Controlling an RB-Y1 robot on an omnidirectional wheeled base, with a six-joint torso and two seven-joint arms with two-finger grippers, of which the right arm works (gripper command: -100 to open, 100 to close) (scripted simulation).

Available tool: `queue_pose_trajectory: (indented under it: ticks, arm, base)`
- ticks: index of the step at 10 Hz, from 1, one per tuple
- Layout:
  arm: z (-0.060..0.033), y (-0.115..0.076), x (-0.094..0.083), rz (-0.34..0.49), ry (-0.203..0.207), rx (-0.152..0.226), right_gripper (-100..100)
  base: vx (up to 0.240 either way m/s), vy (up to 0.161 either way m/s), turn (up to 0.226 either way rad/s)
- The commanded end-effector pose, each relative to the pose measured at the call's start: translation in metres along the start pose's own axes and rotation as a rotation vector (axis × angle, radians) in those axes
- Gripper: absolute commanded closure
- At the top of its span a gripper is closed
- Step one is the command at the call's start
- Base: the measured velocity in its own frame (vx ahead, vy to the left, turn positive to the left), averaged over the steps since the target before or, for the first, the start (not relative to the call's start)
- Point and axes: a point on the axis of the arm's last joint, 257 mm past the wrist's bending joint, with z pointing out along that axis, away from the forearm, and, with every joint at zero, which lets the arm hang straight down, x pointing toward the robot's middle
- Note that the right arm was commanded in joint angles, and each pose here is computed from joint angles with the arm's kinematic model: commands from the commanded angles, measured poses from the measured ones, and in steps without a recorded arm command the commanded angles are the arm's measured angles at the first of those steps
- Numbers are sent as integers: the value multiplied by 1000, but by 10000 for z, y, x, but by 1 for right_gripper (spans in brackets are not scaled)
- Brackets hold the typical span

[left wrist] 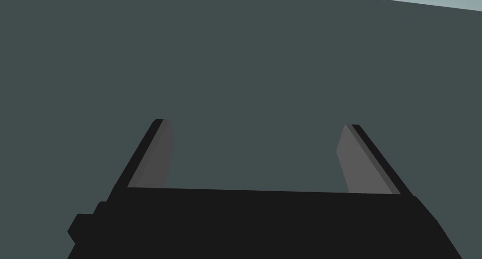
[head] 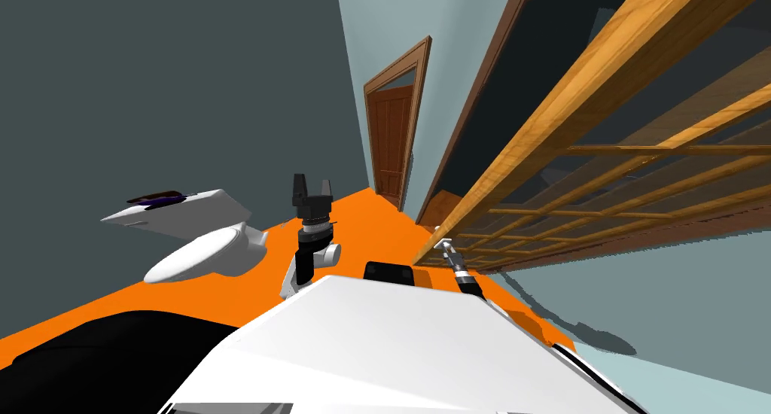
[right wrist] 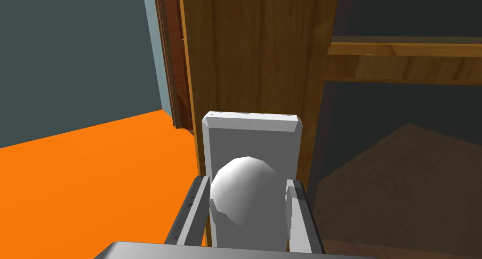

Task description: Pull the door open

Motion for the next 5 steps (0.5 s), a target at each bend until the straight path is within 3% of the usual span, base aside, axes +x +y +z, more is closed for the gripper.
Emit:
queue_pose_trajectory:
  ticks: [1, 5]
  arm:
    - [-74, -16, 7, 2, 3, 15, 100]
    - [-250, -5, 21, 1, 8, 45, 100]
  base:
    - [-229, -70, 153]
    - [-216, -88, 152]
